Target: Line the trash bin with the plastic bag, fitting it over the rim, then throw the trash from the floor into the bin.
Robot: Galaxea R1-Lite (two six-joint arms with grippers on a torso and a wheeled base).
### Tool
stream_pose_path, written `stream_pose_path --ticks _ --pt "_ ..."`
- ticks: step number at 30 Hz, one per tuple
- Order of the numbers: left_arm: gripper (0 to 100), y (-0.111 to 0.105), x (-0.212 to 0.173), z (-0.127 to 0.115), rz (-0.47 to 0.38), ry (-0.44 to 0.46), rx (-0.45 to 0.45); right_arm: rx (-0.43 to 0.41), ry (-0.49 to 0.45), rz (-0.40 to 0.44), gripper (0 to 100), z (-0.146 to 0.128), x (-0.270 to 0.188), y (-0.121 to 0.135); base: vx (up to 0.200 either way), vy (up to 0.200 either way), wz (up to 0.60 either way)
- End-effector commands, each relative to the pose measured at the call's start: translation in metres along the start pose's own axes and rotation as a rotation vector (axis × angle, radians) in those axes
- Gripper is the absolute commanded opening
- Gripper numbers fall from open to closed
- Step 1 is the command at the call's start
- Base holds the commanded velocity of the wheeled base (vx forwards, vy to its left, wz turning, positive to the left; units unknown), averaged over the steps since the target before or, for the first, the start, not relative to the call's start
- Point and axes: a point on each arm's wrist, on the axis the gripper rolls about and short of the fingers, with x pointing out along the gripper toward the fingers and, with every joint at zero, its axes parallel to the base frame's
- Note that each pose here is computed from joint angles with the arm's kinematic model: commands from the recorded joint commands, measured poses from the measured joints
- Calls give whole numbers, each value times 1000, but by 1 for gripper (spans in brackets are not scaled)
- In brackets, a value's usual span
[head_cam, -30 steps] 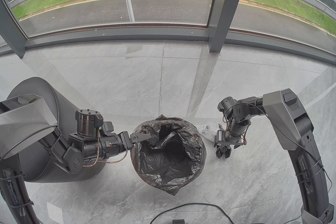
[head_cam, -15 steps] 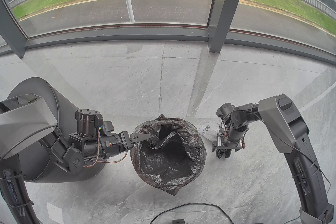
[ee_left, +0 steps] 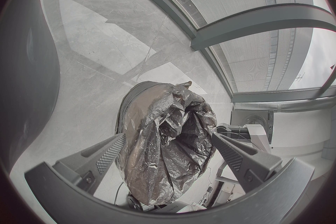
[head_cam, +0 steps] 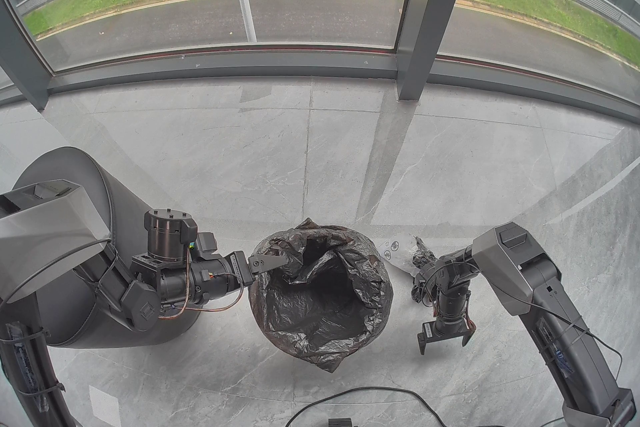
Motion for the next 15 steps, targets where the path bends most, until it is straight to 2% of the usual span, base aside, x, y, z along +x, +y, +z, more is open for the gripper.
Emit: stream_pose_path --ticks 1,6,7,9,11,13,14,15 --pt "100 0 1 -1 0 3 -2 12 6 1 100 1 1 -4 0 0 0" --pt "100 1 1 -1 1 4 -1 3 -94 22 100 10 -22 -3 0 0 0" --pt "100 0 1 -1 0 3 0 -4 -193 51 100 18 -39 -1 0 0 0" --pt "100 0 1 -1 0 2 1 -38 -310 89 100 26 -72 1 0 0 0" --pt "100 0 0 -1 0 3 0 -48 -335 98 100 26 -85 1 0 0 0" --pt "100 1 0 -1 1 4 -1 -83 -408 127 100 19 -132 6 0 0 0" --pt "100 1 0 -1 1 4 -1 -83 -408 127 100 19 -132 6 0 0 0" --pt "100 1 1 -1 2 5 -1 -112 -446 150 100 16 -152 7 0 0 0"
